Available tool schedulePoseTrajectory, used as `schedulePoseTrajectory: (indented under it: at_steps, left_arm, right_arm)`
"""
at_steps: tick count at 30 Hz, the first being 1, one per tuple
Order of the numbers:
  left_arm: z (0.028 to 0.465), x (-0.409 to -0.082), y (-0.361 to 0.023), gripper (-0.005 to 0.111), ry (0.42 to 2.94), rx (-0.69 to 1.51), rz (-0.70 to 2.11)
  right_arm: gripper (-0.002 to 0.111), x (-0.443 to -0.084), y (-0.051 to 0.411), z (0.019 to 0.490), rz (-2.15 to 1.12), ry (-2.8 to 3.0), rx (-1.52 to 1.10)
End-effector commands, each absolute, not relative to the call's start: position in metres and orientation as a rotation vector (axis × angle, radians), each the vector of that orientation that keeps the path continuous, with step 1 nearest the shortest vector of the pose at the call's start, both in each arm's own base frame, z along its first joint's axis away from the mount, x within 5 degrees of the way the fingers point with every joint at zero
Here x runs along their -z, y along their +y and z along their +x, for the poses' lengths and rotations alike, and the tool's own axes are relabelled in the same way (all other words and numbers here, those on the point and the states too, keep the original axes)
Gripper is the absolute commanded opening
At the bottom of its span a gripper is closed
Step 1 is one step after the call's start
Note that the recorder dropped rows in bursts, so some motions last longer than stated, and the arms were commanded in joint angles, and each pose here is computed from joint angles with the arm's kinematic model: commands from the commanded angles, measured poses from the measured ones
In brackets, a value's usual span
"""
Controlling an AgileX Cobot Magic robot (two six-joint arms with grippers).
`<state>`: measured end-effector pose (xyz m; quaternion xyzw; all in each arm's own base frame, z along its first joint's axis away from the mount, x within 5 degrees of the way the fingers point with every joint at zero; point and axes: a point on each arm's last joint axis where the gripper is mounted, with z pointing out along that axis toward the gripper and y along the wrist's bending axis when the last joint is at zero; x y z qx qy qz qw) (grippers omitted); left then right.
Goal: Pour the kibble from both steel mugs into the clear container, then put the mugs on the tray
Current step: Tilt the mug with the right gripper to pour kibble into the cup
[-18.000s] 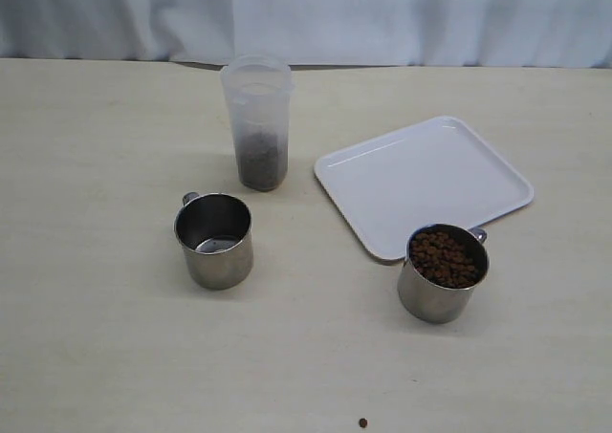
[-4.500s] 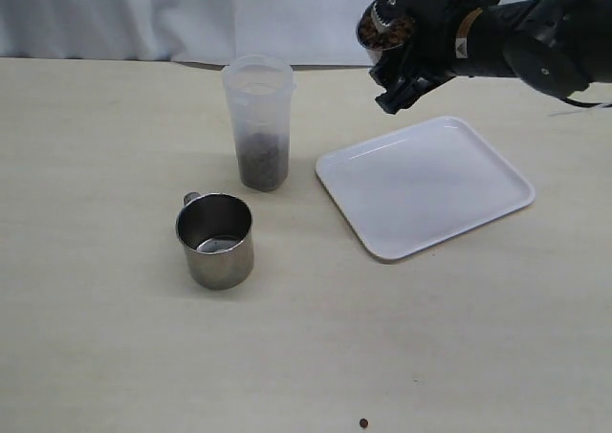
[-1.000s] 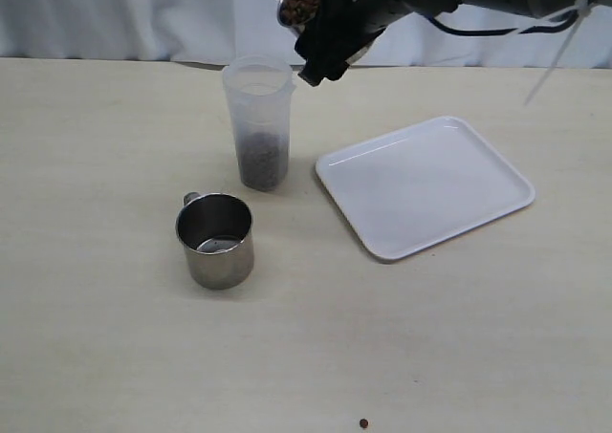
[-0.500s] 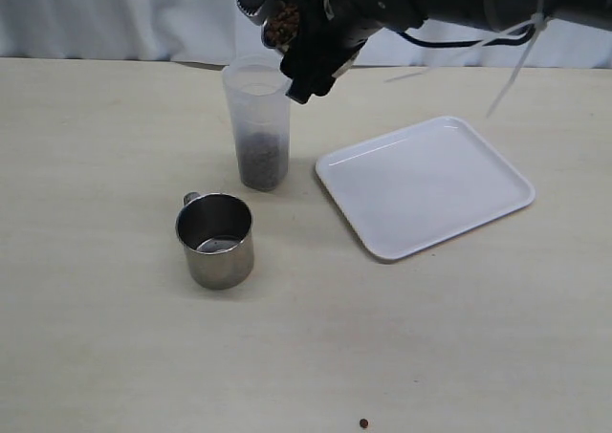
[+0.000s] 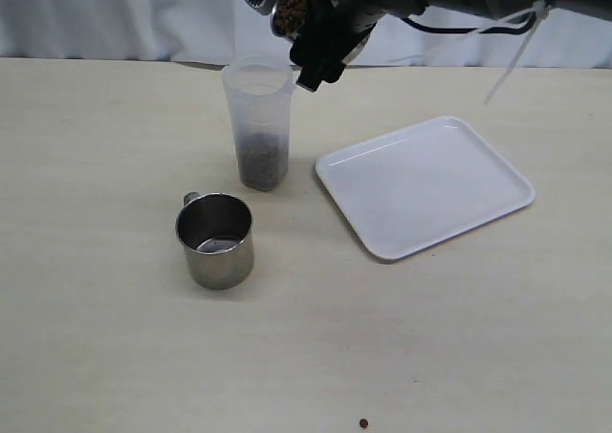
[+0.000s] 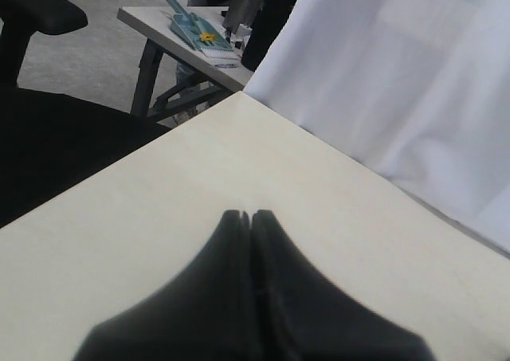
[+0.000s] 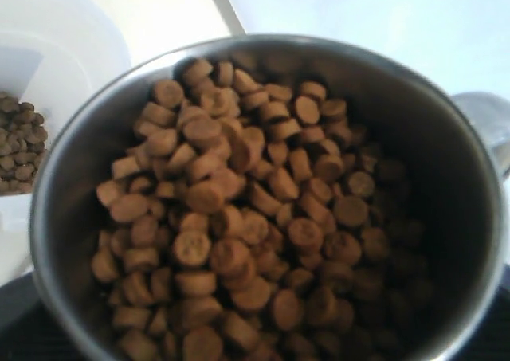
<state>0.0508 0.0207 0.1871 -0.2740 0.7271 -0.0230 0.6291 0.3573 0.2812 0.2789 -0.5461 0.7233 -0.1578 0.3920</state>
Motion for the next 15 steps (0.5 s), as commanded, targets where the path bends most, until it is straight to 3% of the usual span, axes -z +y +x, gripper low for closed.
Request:
schedulePoseTrajectory:
  at_steps: [1,15]
  left_arm:
    - [0.051,-0.187,0.021,0.0,1.663,0.054,-0.623]
    - [0.051,-0.187,0.021,0.0,1.663,0.054,-0.623]
  right_arm:
    - [0.005,-0.291,0.281,0.358,-1.375,1.793,0.412]
    - [0.005,-0.281,0.283,0.359,-1.433,1.8,0.456]
